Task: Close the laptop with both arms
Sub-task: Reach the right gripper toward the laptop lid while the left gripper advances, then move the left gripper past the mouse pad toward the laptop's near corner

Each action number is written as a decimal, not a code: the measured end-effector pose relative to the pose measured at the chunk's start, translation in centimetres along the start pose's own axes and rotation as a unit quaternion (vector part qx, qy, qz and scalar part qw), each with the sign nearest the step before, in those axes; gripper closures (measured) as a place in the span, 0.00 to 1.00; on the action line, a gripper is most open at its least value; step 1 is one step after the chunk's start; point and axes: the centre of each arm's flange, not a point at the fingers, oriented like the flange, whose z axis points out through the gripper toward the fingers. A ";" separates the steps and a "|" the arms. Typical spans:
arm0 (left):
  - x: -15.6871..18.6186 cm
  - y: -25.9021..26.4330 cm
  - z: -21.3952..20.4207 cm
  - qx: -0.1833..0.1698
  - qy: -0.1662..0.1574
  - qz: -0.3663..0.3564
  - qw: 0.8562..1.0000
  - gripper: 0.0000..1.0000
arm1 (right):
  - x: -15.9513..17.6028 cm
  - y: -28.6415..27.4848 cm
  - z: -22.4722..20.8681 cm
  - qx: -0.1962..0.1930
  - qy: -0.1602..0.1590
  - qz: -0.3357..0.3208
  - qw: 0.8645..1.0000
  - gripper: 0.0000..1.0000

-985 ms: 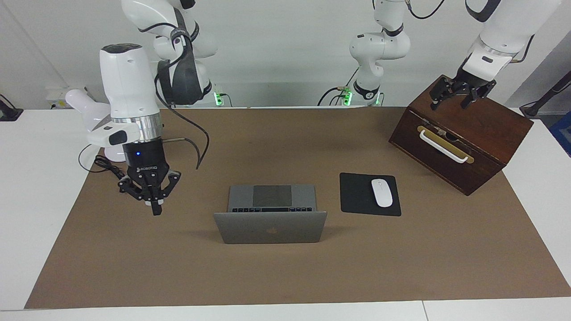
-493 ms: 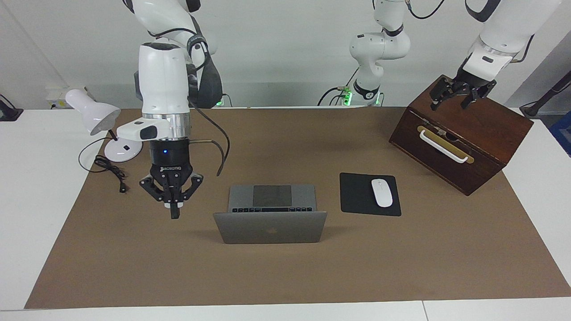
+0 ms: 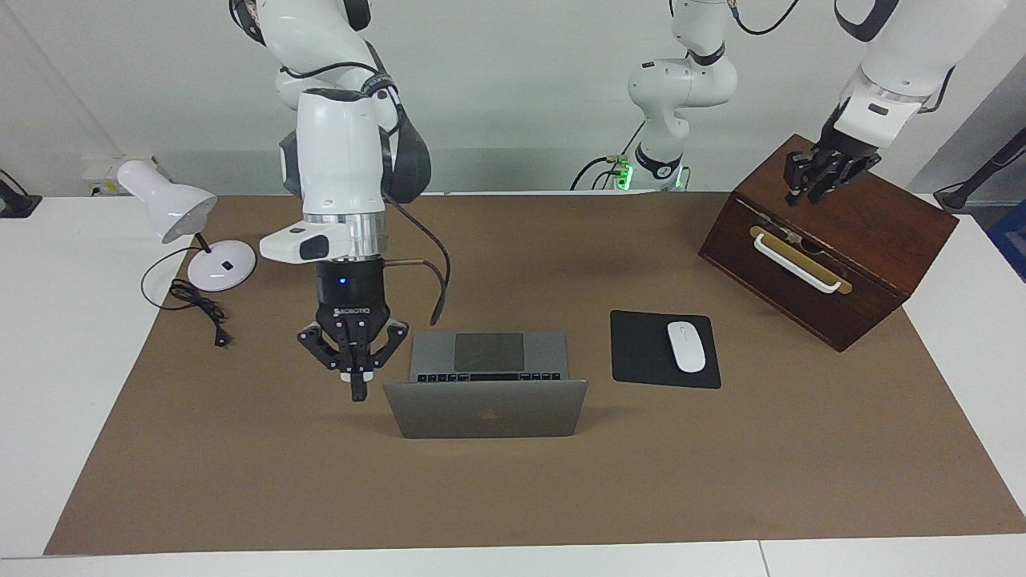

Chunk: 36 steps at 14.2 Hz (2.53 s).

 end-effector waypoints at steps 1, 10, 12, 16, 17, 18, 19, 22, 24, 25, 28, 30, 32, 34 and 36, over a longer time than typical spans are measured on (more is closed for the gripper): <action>0.1 -0.1 0.1 0.000 0.003 -0.002 1.000 0.84 | -0.2 -0.9 0.3 0.003 -0.001 0.004 1.000 0.99; 1.9 2.6 1.2 -0.009 0.078 0.020 0.997 0.99 | -2.3 -9.7 2.2 -0.033 0.009 0.039 0.999 0.99; 2.2 4.8 2.0 -0.011 0.092 0.040 0.995 0.99 | -1.9 -9.8 1.9 -0.039 0.007 0.054 0.998 0.99; 2.9 9.7 5.3 -0.019 0.122 0.082 0.989 0.99 | -2.0 -11.1 1.6 -0.038 0.006 0.066 0.997 0.99; 2.9 11.3 6.8 -0.024 0.141 0.094 0.985 0.99 | -2.1 -11.3 1.7 -0.038 0.005 0.066 0.997 0.99; 2.9 12.9 8.4 -0.030 0.160 0.106 0.981 0.99 | -2.1 -11.3 1.8 -0.038 0.004 0.066 0.997 0.99; 2.7 14.3 9.9 -0.036 0.175 0.116 0.977 0.99 | -2.2 -11.3 1.9 -0.039 0.003 0.066 0.997 0.99; 1.9 18.2 13.5 -0.051 0.214 0.146 0.964 0.99 | -2.5 -11.6 2.2 -0.043 -0.003 0.066 0.997 0.99; 0.6 21.1 16.8 -0.065 0.252 0.171 0.950 0.99 | -2.9 -12.1 2.6 -0.043 -0.006 0.068 0.997 0.99; -0.5 22.6 18.9 -0.071 0.267 0.186 0.943 0.99 | -3.0 -12.3 2.7 -0.043 -0.006 0.076 0.996 0.99; -3.6 25.7 23.3 -0.087 0.291 0.221 0.927 0.99 | -3.6 -13.0 3.4 -0.043 -0.010 0.103 0.994 0.99; -4.8 27.3 24.3 -0.094 0.303 0.238 0.918 0.99 | -4.1 -13.9 3.5 -0.041 -0.011 0.113 0.993 0.99; -5.7 28.9 25.4 -0.104 0.319 0.252 0.908 0.99 | -4.3 -14.6 3.3 -0.040 -0.008 0.116 0.992 0.99; -6.3 30.2 27.5 -0.111 0.331 0.264 0.899 0.99 | -4.3 -14.7 3.2 -0.043 -0.004 0.118 0.992 0.99; -6.7 31.2 30.2 -0.117 0.346 0.274 0.890 0.99 | -4.3 -14.7 3.2 -0.044 -0.002 0.115 0.992 0.99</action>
